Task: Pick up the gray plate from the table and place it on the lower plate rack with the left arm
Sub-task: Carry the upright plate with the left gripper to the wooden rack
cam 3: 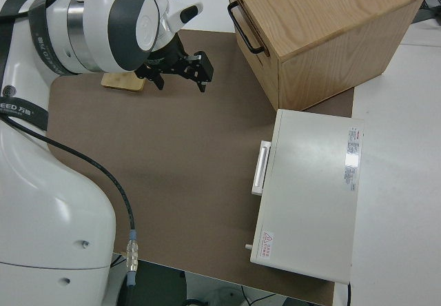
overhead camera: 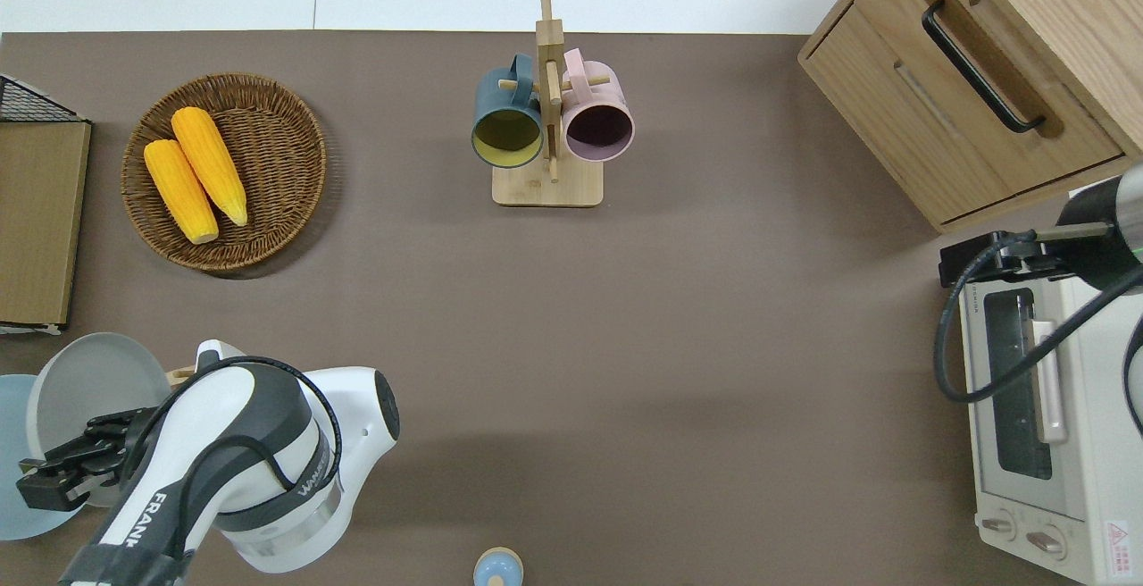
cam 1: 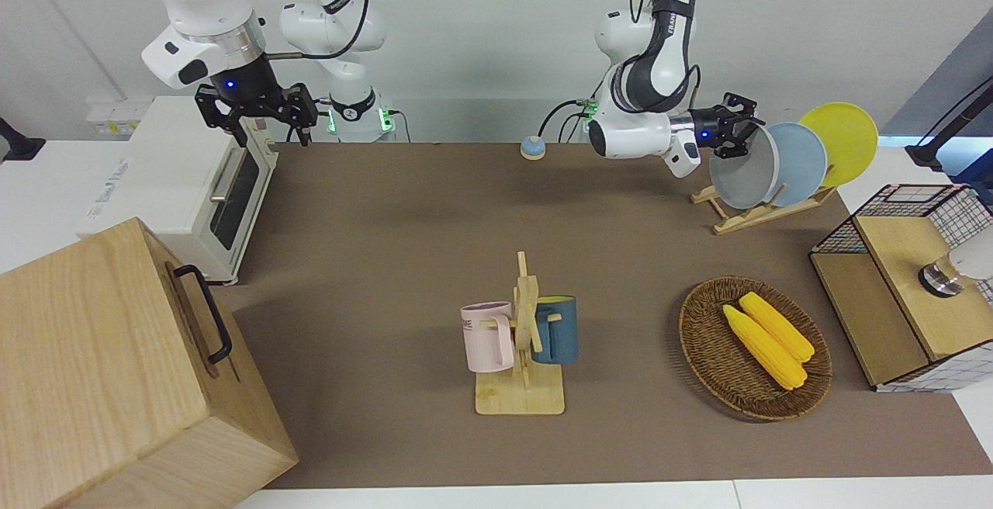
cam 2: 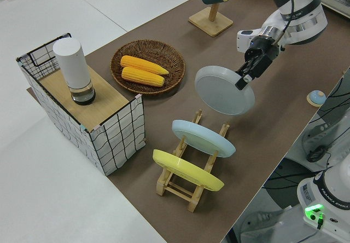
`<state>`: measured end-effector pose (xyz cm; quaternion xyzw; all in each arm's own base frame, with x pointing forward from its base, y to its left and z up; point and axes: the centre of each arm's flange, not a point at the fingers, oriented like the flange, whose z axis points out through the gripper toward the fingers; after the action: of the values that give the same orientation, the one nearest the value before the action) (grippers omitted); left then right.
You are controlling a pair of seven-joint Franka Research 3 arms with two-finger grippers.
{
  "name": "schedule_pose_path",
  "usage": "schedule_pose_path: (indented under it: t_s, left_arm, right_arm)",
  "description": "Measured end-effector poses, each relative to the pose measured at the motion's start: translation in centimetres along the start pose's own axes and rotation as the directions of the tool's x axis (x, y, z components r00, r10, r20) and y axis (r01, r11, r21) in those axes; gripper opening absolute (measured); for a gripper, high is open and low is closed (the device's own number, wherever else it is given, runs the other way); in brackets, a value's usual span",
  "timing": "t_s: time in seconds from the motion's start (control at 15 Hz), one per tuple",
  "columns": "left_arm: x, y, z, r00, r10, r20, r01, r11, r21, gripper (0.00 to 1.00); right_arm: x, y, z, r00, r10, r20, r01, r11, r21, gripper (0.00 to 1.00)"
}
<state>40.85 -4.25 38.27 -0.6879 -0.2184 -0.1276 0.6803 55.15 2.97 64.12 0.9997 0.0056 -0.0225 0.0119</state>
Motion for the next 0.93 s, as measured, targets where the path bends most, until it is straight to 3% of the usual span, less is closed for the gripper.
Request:
schedule_pose_path:
  t_s: [0.93]
  left_arm:
    - [-2.5,3.5,2.4,0.9999,-0.011,-0.007,0.011,0.999,0.050,0.00]
  right_arm:
    - [0.0,0.0,0.0,1.000,0.000,0.000,0.000,1.000,0.000,0.99]
